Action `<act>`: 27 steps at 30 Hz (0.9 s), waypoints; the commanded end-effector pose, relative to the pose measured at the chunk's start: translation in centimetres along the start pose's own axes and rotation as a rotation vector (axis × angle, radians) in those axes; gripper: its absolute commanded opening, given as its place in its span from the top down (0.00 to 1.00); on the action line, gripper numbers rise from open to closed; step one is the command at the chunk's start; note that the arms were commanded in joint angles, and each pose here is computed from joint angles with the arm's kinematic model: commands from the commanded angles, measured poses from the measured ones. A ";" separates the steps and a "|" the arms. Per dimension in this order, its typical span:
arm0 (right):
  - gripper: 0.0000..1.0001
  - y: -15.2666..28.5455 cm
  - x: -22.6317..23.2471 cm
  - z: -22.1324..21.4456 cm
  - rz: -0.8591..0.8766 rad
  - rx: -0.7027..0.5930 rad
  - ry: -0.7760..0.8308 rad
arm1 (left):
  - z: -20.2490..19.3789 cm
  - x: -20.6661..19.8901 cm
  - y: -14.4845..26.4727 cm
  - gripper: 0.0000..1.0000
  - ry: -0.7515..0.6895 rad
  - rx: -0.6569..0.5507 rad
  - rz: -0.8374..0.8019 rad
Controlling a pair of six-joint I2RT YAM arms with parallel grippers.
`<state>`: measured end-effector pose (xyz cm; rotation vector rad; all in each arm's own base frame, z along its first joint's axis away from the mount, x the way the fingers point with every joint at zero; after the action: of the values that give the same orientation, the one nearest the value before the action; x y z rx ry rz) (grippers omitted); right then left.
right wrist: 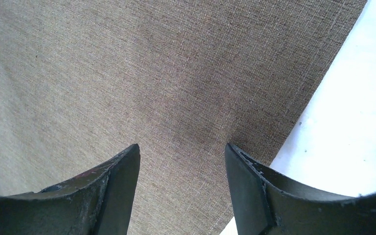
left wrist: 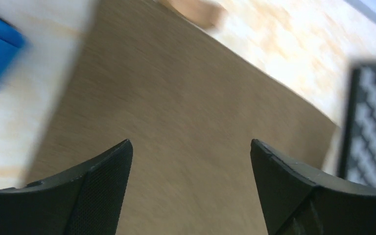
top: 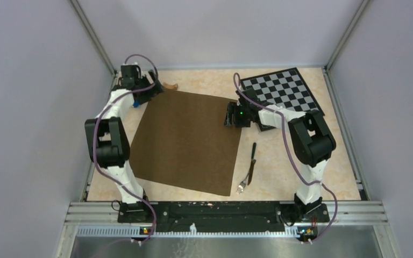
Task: Fold the napkin into a case and place the utensils inside
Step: Flatten out the crumpled napkin at the center of the board.
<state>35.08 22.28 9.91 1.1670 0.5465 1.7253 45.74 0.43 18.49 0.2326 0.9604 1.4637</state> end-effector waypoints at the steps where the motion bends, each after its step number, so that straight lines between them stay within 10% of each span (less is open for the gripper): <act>1: 0.36 -1.1 -0.6 1.0 -0.081 -0.053 0.039 | -4.3 -5.8 3.9 0.04 -0.039 0.045 -0.241; 11: 0.36 -5.2 1.6 7.1 -0.066 -0.117 0.211 | -13.0 -5.9 12.0 0.01 -0.051 0.083 -0.362; 16: 0.35 0.2 5.9 7.1 -0.053 -0.101 0.226 | -15.1 -5.5 13.2 0.01 -0.044 0.098 -0.393; 27: 0.28 10.8 6.2 -11.1 0.192 0.161 0.178 | -16.4 -6.6 13.0 0.01 -0.082 0.126 -0.449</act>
<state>25.82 24.19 16.93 1.0811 0.6704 1.9292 26.27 -9.23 18.89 0.1916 1.0206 1.0319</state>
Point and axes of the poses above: each gripper's point midway between its finger pads, its own y axis back along the fingers, its own x axis along the line the jaws close on, z = x × y, the point moved 8 cm from there along y, back along the fingers, and after that the axes turned 5 degrees about -y, right-handed, at the moved point
